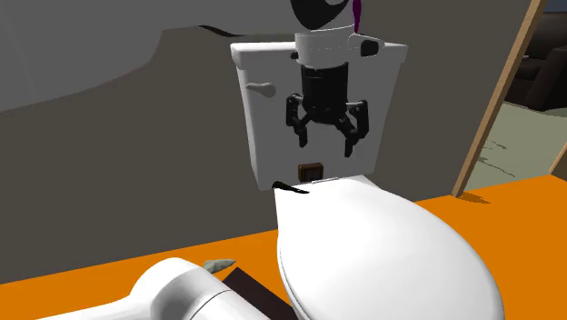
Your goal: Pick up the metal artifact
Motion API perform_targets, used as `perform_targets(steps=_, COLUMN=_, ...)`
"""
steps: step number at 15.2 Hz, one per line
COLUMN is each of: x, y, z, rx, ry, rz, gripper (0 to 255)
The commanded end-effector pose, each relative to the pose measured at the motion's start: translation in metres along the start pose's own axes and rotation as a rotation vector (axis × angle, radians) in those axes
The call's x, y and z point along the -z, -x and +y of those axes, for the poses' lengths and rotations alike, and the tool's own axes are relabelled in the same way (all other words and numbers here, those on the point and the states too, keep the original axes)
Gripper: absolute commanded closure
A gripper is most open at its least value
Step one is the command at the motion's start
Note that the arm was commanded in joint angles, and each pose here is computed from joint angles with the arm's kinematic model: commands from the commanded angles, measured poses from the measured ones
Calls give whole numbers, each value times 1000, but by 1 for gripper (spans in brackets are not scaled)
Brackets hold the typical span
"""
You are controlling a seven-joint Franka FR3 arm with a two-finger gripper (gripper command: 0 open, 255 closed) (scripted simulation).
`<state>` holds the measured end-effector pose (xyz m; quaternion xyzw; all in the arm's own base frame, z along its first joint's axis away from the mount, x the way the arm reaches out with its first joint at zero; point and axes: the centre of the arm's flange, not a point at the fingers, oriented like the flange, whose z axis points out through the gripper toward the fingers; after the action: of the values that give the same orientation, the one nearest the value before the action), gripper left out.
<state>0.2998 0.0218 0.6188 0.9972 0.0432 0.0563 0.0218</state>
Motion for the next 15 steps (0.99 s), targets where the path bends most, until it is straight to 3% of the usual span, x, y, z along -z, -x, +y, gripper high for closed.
perform_targets(steps=1, x=0, y=0, z=0, rx=0, ry=0, rz=0, gripper=0)
perform_targets(steps=15, x=-122, y=-70, z=-128, rx=-745, ry=47, rz=-118, gripper=0)
